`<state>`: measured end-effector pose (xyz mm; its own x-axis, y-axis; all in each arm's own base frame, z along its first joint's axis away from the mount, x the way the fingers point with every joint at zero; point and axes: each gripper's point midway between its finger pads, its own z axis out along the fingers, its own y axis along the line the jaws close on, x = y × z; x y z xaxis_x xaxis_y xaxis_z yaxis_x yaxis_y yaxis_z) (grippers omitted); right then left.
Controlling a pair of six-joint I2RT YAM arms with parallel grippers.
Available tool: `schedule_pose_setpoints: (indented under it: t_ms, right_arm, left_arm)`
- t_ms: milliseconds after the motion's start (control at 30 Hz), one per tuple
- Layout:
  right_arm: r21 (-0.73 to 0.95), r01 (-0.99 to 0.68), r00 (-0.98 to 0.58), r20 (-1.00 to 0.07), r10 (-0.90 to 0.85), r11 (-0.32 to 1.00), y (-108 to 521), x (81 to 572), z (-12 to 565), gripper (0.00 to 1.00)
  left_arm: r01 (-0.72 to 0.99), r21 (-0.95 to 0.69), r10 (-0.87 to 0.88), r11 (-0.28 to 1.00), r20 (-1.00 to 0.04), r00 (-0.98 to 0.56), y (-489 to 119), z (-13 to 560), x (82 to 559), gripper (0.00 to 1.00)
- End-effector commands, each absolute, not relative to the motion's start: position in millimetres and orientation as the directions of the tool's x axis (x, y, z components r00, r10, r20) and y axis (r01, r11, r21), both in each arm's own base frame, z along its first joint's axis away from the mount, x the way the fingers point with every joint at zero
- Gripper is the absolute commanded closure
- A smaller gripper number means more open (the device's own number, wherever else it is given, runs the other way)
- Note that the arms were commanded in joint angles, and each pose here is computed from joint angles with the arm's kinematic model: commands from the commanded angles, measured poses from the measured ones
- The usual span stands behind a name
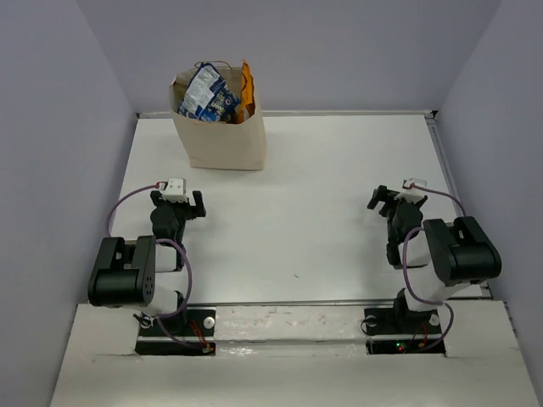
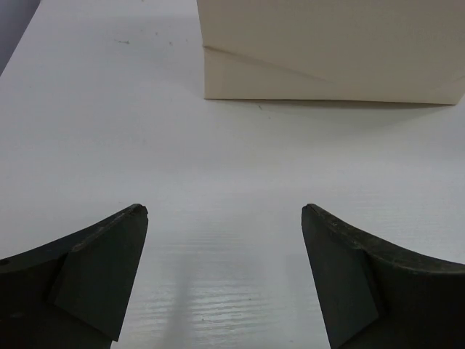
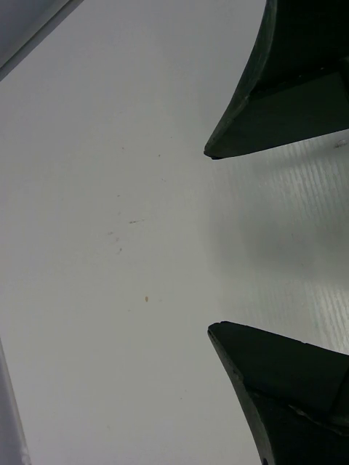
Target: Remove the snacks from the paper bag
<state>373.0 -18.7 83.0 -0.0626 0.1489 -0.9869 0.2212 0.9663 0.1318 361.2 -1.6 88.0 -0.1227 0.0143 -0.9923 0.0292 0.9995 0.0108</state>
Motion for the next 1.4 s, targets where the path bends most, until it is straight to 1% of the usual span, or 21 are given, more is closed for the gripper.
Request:
schedule_pose_setpoints:
  t_ms: [0,33,67,100,133,200,233,267,300,333,367,400,433,500,567,600,667,800,933,1067,1367]
  right_arm:
    - [0.113,0.200,-0.062,-0.990,0.128,0.973,-17,378,101,0.00]
    - [0.108,0.184,-0.069,-0.990,0.122,0.977,-14,381,108,0.00]
    - [0.117,0.160,-0.013,-0.993,0.121,0.980,-11,388,140,0.00]
    - [0.123,0.158,-0.074,-0.988,0.136,0.980,-8,387,135,0.00]
    - [0.143,0.136,-0.037,-0.988,0.149,0.980,-5,389,159,0.00]
    - [0.186,0.134,-0.060,-0.979,0.195,0.973,-1,397,182,0.00]
    - [0.202,0.122,-0.059,-0.976,0.211,0.972,2,400,194,0.00]
    - [0.202,0.087,-0.073,-0.975,0.208,0.976,9,402,206,0.00]
    - [0.158,0.034,-0.092,-0.983,0.161,0.987,16,406,228,0.00]
    - [0.134,-0.036,-0.107,-0.986,0.130,0.990,27,408,238,0.00]
    - [0.121,-0.163,-0.130,-0.986,0.100,0.979,48,406,246,0.04]
    - [0.113,-0.202,-0.142,-0.986,0.085,0.973,54,406,251,0.08]
    - [0.111,-0.234,-0.159,-0.984,0.075,0.966,60,407,263,0.16]
    - [0.135,-0.223,-0.193,-0.977,0.092,0.965,60,408,268,0.18]
    - [0.132,-0.217,-0.165,-0.982,0.097,0.967,59,411,284,0.20]
    - [0.130,-0.216,-0.153,-0.983,0.098,0.968,58,411,289,0.20]
    - [0.114,-0.238,-0.113,-0.990,0.089,0.965,65,409,302,0.20]
    - [0.097,-0.244,-0.075,-0.994,0.081,0.965,65,405,315,0.19]
    - [0.102,-0.248,-0.040,-0.995,0.095,0.963,67,398,326,0.19]
    - [0.100,-0.238,-0.018,-0.995,0.099,0.966,64,393,330,0.19]
    - [0.114,-0.249,-0.028,-0.994,0.110,0.962,66,386,323,0.18]
  left_arm:
    - [0.009,0.040,0.037,0.999,-0.977,0.212,1,176,375,0.01]
    - [0.007,0.039,0.037,0.999,-0.977,0.212,1,176,375,0.01]
    - [0.007,0.039,0.037,0.999,-0.977,0.212,1,176,375,0.01]
    - [0.006,0.039,0.037,0.999,-0.977,0.210,1,175,375,0.01]
    - [0.018,0.042,0.037,0.999,-0.976,0.215,-1,177,374,0.01]
    - [0.090,0.105,0.079,0.990,-0.965,0.249,-15,186,369,0.01]
    - [0.064,0.087,0.068,0.994,-0.966,0.251,-11,187,363,0.01]
    - [0.059,0.075,0.054,0.995,-0.951,0.305,-10,195,348,0.01]
    - [0.061,0.082,0.051,0.995,-0.913,0.406,-11,231,330,0.01]
    - [0.079,0.104,0.058,0.992,-0.895,0.441,-15,248,321,0.01]
    - [0.053,0.347,0.282,0.936,-0.834,0.474,-23,263,316,0.01]
    - [0.250,0.547,0.413,0.799,-0.801,0.433,-57,252,320,0.01]
    - [0.188,0.781,0.621,0.596,-0.596,0.509,-63,276,306,0.01]
    - [0.024,0.881,0.672,0.473,-0.378,0.637,-76,319,276,0.01]
    - [-0.165,0.910,0.743,0.381,-0.195,0.640,-70,356,265,0.01]
    - [-0.199,0.909,0.754,0.367,-0.165,0.636,-69,369,264,0.01]
    - [-0.232,0.904,0.777,0.360,-0.153,0.611,-64,397,273,0.01]
    - [-0.267,0.913,0.838,0.309,-0.128,0.531,-53,422,307,0.01]
    - [-0.233,0.953,0.865,0.193,-0.053,0.499,-56,411,345,0.01]
    - [-0.179,0.976,0.840,0.127,-0.009,0.543,-70,410,362,0.01]
    - [-0.164,0.980,0.867,0.109,-0.013,0.497,-71,420,403,0.07]
